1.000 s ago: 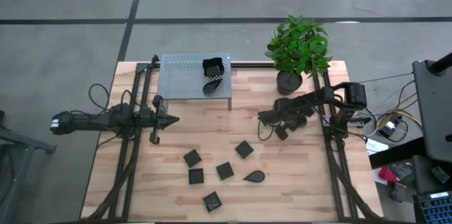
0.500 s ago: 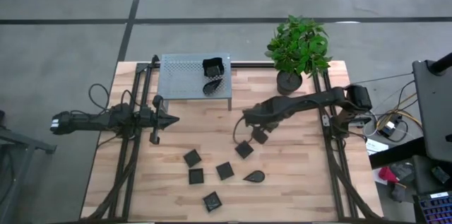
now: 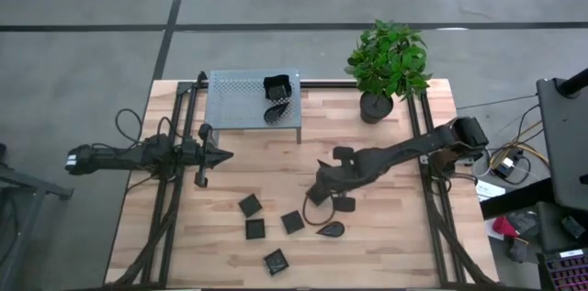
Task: Pick & Place Mini shaped plates
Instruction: Stack the drop-shaped plate on top of the stacked drop-shaped plates on the shelf
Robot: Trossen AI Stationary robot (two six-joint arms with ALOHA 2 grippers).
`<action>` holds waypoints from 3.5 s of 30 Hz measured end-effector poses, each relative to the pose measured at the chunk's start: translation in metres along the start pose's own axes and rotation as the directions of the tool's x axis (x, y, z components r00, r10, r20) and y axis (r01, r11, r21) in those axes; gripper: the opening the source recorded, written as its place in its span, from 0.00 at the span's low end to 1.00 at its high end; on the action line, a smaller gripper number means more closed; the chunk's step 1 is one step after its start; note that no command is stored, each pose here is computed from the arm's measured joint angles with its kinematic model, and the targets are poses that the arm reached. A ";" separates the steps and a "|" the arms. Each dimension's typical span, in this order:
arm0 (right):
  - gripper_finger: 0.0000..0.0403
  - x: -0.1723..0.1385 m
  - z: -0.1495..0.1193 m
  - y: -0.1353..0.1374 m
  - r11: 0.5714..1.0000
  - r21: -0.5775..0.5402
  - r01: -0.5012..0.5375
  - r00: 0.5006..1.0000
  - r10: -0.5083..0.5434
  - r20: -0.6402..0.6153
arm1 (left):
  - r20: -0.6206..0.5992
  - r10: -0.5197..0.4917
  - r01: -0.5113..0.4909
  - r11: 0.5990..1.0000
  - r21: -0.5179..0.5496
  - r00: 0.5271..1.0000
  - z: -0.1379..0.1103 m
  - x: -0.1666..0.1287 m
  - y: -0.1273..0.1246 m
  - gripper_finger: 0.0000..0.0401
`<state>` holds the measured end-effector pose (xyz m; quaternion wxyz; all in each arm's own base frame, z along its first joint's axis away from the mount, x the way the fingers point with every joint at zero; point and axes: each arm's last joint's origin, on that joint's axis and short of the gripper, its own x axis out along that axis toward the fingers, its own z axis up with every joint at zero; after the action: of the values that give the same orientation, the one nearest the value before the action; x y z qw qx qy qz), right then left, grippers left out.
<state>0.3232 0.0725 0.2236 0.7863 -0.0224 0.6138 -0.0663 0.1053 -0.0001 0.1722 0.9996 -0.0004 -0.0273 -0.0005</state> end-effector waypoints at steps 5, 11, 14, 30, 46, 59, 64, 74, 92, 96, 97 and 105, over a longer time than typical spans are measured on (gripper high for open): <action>0.02 0.005 -0.010 0.011 0.988 -0.151 -0.003 1.000 -0.001 -0.025 | 0.000 0.000 0.000 1.000 0.000 1.000 0.000 0.000 0.000 0.00; 0.02 0.005 -0.017 0.027 0.923 -0.384 -0.017 1.000 0.008 -0.025 | 0.000 0.000 0.000 1.000 0.000 1.000 0.000 0.000 0.000 0.00; 0.02 0.004 -0.019 0.034 0.855 -0.518 -0.020 1.000 0.013 -0.017 | 0.000 0.000 0.000 1.000 0.000 1.000 0.000 0.000 0.000 0.00; 0.02 -0.003 -0.001 0.054 0.520 -0.839 0.158 0.970 0.078 0.231 | -0.001 0.001 -0.001 1.000 0.000 1.000 0.000 0.000 0.000 0.00; 0.02 -0.015 0.024 0.064 0.309 -0.855 0.416 0.858 0.178 0.482 | 0.184 0.107 -0.080 0.985 -0.151 0.977 0.018 -0.002 0.003 0.00; 0.02 -0.027 0.042 0.066 0.308 -0.771 0.558 0.731 0.257 0.632 | 0.165 0.000 0.041 0.968 -0.248 0.986 0.016 0.008 -0.001 0.03; 0.02 -0.033 0.048 0.067 0.349 -0.713 0.608 0.662 0.274 0.698 | 0.223 -0.055 0.116 0.955 -0.274 0.973 0.021 0.014 -0.005 0.17; 0.02 -0.052 0.064 0.064 0.475 -0.630 0.615 0.446 0.450 0.774 | 0.120 -0.221 0.237 0.961 -0.144 0.968 0.036 0.041 -0.018 0.28; 0.02 -0.057 0.073 0.048 0.569 -0.727 0.384 0.286 0.675 0.680 | 0.129 -0.459 0.449 0.888 0.102 0.879 0.095 0.103 -0.061 0.27; 0.02 -0.060 0.073 0.048 0.558 -0.737 0.380 0.253 0.704 0.663 | 0.089 -0.473 0.464 0.879 0.107 0.877 0.093 0.120 -0.068 0.27; 0.02 -0.060 0.073 0.049 0.560 -0.738 0.375 0.252 0.705 0.663 | 0.080 -0.481 0.472 0.875 0.105 0.873 0.092 0.122 -0.069 0.27; 0.02 -0.059 0.073 0.049 0.572 -0.743 0.348 0.255 0.705 0.662 | 0.079 -0.573 0.568 0.819 0.086 0.815 0.096 0.142 -0.080 0.27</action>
<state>0.3835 0.1251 0.2931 0.8810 -0.3187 -0.0324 0.3482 0.2421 -0.0798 0.2756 0.9504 0.0369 -0.0765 -0.2991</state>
